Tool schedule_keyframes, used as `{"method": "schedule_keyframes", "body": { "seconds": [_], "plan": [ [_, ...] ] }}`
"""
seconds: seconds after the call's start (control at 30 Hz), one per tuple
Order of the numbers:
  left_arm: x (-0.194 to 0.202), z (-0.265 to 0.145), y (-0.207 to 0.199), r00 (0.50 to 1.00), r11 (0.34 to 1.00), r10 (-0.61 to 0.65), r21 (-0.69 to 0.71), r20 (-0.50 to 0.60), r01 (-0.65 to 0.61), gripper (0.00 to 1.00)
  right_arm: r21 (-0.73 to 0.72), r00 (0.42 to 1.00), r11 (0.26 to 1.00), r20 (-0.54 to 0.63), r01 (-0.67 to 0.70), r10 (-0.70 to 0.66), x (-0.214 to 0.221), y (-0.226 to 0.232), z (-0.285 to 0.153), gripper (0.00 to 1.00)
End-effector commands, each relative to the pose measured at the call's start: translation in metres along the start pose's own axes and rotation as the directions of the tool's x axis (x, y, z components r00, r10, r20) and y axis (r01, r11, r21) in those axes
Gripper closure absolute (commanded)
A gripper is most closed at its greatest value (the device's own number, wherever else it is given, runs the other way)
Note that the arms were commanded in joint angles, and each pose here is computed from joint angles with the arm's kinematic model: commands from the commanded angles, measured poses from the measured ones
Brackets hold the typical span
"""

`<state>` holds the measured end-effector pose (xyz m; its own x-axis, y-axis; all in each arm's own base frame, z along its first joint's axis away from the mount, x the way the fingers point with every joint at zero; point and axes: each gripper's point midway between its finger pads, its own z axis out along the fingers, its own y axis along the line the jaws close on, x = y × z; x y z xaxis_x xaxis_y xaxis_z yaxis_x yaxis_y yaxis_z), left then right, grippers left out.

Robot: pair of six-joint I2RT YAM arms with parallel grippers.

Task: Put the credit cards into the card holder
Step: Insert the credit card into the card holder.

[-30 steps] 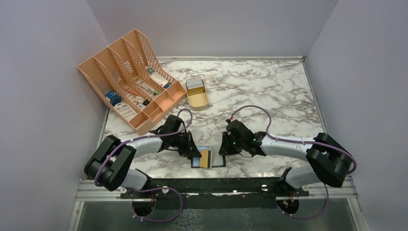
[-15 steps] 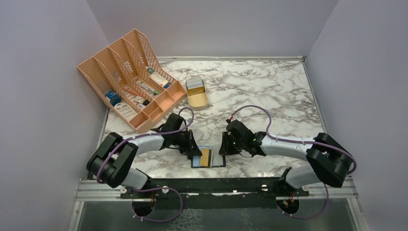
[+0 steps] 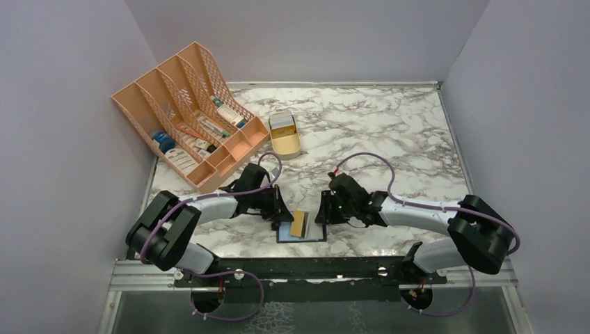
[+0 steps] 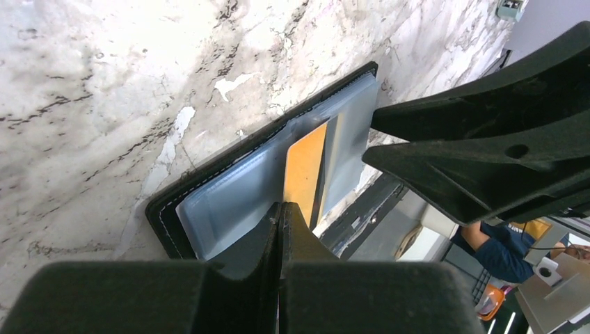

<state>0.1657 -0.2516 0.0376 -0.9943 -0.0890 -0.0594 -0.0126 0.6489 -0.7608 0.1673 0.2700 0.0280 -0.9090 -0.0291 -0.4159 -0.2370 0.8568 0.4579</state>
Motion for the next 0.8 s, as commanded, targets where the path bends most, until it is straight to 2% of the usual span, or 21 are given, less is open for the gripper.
{"method": "schedule_keyframes", "body": {
  "seconds": [0.0, 0.2, 0.43, 0.77],
  "plan": [
    [0.002, 0.009, 0.006, 1.0, 1.0, 0.001, -0.005, 0.022, 0.0, 1.0, -0.044, 1.0, 0.999, 0.002, -0.025, 0.025, 0.002, 0.008, -0.011, 0.64],
    [0.01, 0.017, 0.006, 1.0, 1.0, 0.003, -0.016, 0.026, -0.003, 1.0, -0.06, 0.999, 0.997, -0.005, -0.053, 0.052, 0.008, 0.007, -0.018, 0.64],
    [0.006, 0.016, 0.009, 0.996, 1.0, -0.023, -0.019, 0.081, 0.025, 1.0, -0.062, 0.996, 0.995, -0.04, -0.076, 0.074, 0.025, -0.002, -0.017, 0.65],
    [-0.003, 0.011, 0.001, 0.985, 0.999, -0.053, 0.002, 0.162, 0.054, 1.0, -0.14, 0.991, 0.983, -0.077, -0.117, 0.107, 0.035, 0.008, -0.015, 0.68]
  ]
}}
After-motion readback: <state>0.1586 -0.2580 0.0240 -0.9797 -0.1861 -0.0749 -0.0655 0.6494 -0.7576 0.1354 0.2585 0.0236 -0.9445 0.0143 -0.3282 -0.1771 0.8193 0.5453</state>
